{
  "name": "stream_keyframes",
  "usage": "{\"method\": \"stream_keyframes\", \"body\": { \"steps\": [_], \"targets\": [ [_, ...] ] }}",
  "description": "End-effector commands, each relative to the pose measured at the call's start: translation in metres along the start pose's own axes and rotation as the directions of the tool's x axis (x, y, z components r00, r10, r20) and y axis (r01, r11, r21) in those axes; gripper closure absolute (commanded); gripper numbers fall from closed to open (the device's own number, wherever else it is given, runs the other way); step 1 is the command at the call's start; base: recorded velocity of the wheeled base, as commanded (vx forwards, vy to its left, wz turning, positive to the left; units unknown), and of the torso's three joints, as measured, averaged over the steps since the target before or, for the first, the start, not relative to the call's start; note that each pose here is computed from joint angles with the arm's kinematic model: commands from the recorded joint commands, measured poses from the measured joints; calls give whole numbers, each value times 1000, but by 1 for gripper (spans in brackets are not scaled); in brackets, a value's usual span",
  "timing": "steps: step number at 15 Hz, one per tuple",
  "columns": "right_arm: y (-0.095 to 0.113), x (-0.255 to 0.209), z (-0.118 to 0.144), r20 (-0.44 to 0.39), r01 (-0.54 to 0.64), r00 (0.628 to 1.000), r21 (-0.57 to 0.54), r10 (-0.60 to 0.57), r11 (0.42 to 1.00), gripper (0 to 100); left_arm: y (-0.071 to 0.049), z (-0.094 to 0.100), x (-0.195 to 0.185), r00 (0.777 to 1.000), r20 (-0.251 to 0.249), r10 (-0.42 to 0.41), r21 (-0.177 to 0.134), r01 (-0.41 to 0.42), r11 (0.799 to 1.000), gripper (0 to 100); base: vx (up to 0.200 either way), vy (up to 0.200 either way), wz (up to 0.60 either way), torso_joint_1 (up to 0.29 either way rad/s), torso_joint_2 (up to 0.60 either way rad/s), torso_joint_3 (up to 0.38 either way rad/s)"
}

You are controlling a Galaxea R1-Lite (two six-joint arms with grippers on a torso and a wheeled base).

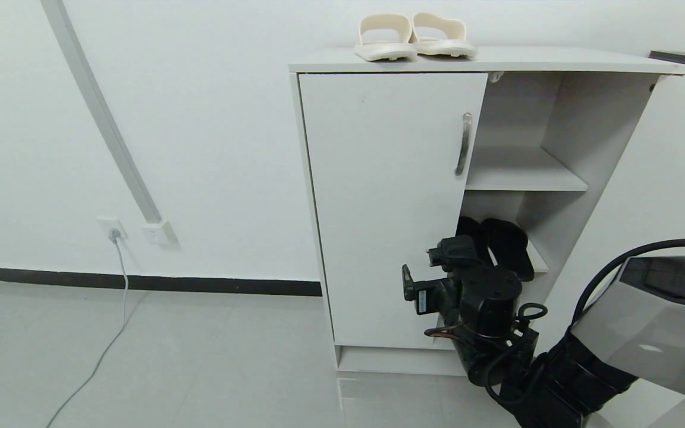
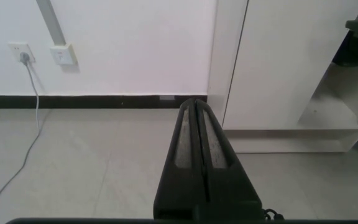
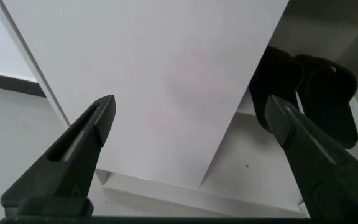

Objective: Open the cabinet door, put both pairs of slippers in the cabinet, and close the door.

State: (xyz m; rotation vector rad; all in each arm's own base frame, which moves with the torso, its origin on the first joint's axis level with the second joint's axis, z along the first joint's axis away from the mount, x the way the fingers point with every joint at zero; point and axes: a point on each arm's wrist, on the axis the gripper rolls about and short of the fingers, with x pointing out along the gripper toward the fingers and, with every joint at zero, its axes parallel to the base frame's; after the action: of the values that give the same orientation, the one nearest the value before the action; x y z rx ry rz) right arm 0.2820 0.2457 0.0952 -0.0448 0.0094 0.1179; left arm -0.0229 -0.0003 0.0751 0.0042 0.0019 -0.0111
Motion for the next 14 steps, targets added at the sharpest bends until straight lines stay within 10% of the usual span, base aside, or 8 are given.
{"method": "stream_keyframes", "body": {
  "steps": [1,14],
  "targets": [
    [0,1,-4,-9,1,1000,-11,-1,1000,0,0,0,0,1000,-1,0,0,0,1000,100,0,0,0,0,0,0],
    [0,1,-5,-13,2,1000,-18,-2,1000,0,0,0,0,1000,-1,0,0,0,1000,100,0,0,0,30,-249,-223]
  ]
}}
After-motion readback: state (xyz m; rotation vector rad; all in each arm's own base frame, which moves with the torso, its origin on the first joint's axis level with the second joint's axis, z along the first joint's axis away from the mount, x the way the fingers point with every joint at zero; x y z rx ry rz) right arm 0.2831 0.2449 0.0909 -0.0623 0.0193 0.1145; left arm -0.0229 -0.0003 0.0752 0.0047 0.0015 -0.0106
